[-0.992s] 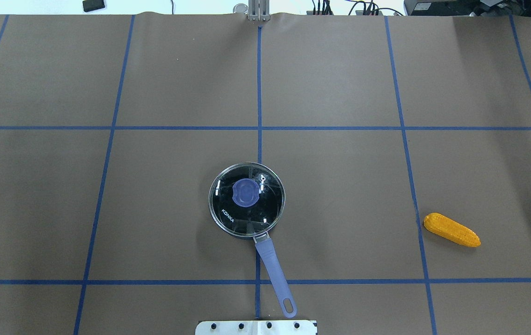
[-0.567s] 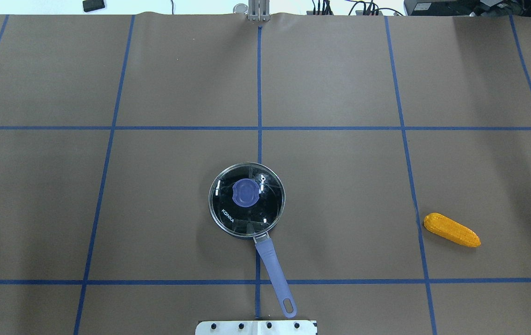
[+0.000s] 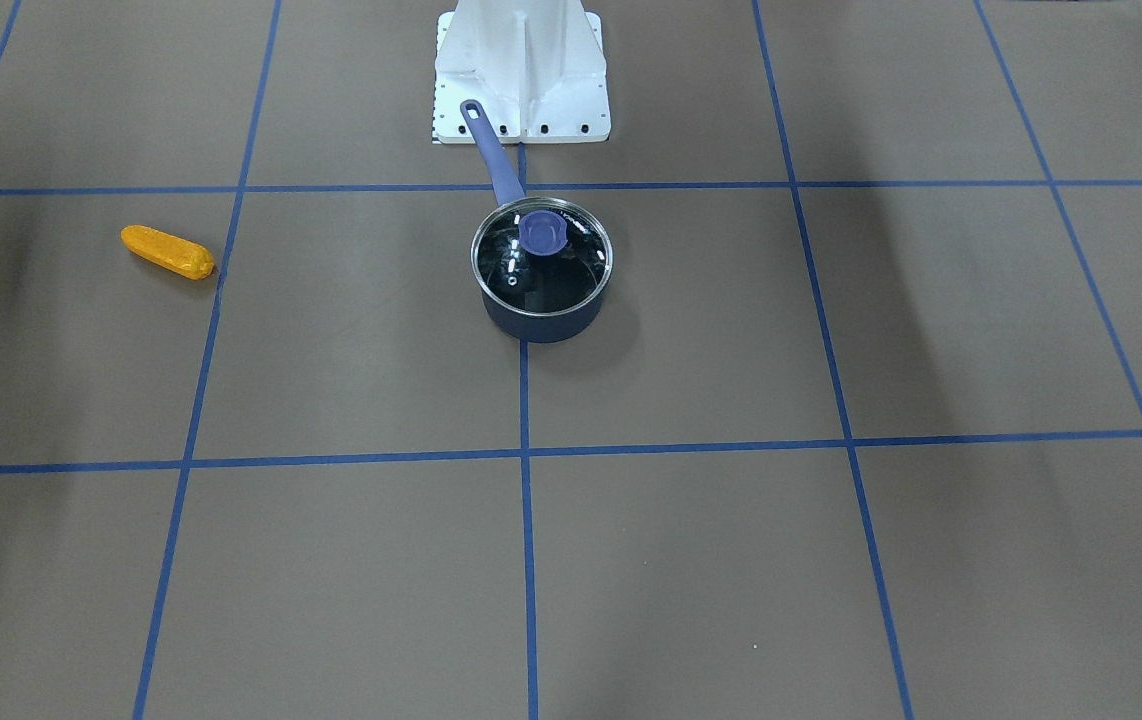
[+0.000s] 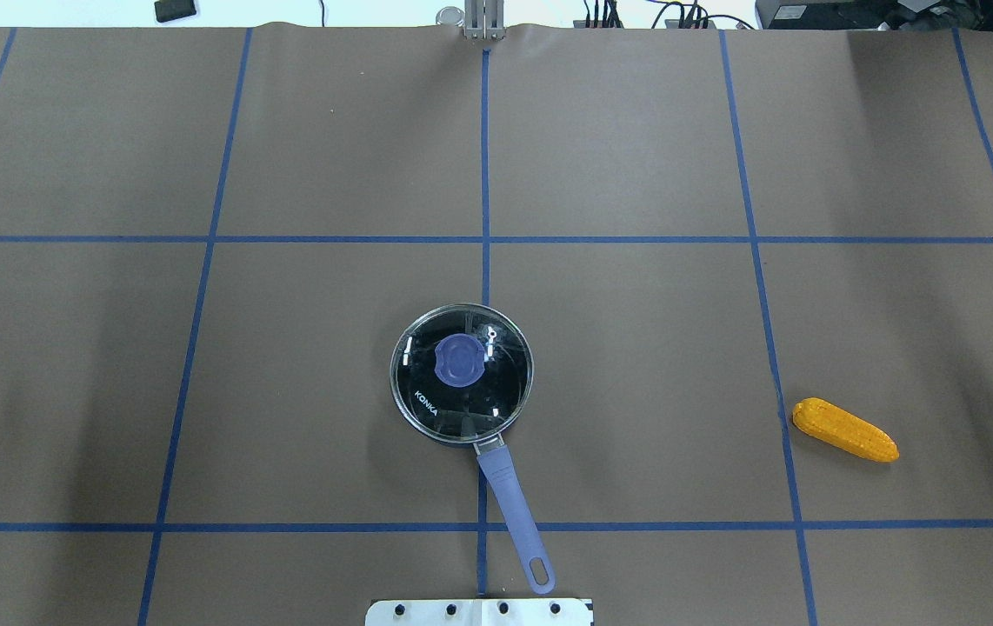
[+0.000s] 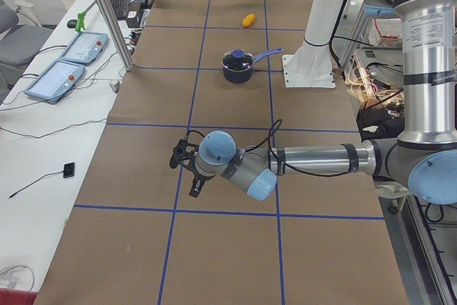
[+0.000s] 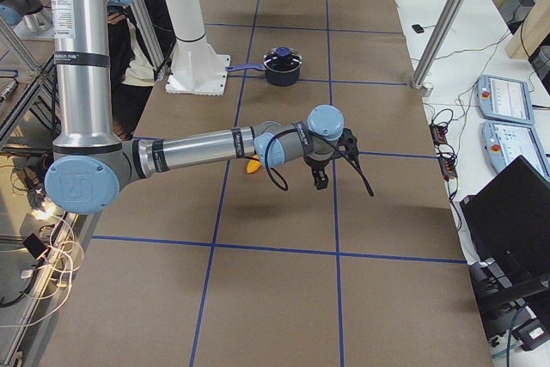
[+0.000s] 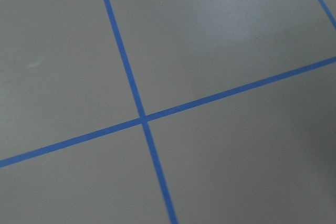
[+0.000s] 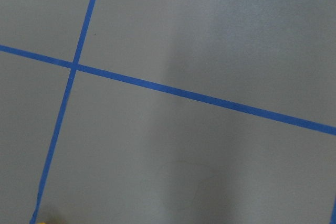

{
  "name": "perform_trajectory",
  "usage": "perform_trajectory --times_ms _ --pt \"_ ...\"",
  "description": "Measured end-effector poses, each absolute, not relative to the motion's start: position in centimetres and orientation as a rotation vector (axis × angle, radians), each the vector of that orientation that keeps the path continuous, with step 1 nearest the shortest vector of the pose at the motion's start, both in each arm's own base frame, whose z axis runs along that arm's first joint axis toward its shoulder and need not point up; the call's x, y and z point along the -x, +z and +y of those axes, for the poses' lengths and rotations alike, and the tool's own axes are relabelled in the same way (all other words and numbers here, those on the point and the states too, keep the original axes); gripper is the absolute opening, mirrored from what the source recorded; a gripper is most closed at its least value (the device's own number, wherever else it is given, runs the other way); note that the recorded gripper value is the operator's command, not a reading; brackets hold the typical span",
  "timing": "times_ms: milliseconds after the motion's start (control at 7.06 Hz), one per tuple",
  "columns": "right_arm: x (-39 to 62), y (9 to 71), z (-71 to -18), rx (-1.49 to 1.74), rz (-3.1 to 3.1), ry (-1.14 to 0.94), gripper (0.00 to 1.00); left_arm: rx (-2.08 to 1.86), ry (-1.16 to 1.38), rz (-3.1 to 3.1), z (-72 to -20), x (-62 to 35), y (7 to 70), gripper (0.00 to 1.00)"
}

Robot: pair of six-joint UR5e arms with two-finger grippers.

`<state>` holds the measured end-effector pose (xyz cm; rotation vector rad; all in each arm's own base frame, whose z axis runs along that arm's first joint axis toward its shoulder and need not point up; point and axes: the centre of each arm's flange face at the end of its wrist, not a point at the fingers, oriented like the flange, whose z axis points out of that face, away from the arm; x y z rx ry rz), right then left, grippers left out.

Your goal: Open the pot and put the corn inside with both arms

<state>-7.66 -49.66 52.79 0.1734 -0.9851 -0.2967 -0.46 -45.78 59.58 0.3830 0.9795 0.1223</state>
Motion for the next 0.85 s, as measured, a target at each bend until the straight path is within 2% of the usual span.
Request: perform_trajectory --times_ms 567,850 --pt "15.7 48.9 -46.4 -0.253 -0.953 -0.515 1.00 -0.291 0.061 1.034 -45.9 -9.0 49.6 1.00" --pt "19.7 47.1 -44.1 -0.276 -0.926 -0.616 1.00 -0.226 0.038 0.997 -46.3 -12.9 41.2 1.00"
